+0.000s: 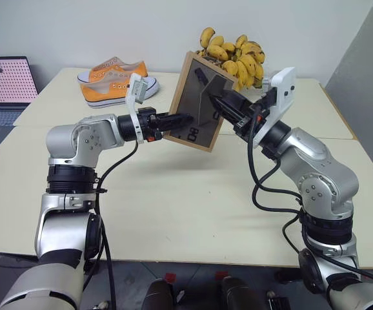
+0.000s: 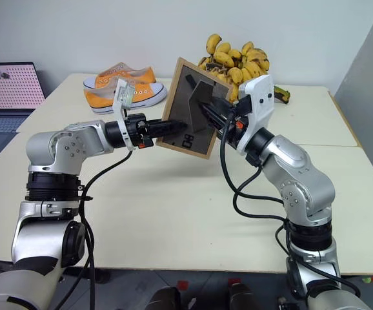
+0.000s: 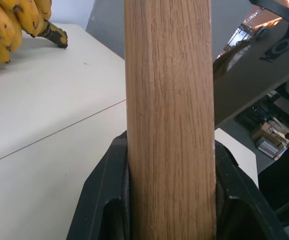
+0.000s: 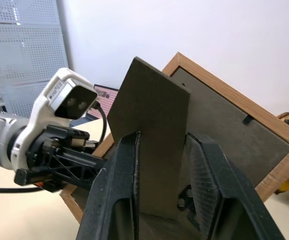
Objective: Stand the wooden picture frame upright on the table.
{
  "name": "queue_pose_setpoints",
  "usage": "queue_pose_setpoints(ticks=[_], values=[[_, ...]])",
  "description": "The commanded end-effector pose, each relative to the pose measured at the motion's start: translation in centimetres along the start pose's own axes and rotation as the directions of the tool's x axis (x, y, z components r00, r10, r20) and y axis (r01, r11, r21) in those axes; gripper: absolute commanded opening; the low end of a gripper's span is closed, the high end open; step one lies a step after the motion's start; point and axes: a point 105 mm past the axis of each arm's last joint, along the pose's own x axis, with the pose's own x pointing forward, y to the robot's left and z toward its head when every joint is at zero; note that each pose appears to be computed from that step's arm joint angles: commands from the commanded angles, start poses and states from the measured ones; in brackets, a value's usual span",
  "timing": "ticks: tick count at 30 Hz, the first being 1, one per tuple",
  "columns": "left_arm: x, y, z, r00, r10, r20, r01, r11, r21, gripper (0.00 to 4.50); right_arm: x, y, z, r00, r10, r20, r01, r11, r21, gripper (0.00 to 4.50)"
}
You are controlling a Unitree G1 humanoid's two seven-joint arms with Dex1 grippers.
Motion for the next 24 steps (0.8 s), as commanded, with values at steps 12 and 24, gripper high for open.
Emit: queue_pose_setpoints(ticks=[12, 24], values=[[0.1, -1.0, 2.6, 0.998, -0.038, 0.054, 0.034, 0.997, 0.075, 1.30, -3.7, -4.0, -0.8, 0.989, -0.088, -0.123, 0.051, 0.960, -0.275, 2.34], [-2.2, -3.5, -0.5, 0.988, -0.093, -0.124, 0.073, 0.985, -0.155, 1.30, -8.4, -7.2, -6.6, 0.977, -0.034, -0.209, -0.198, 0.203, -0.959, 2.49]])
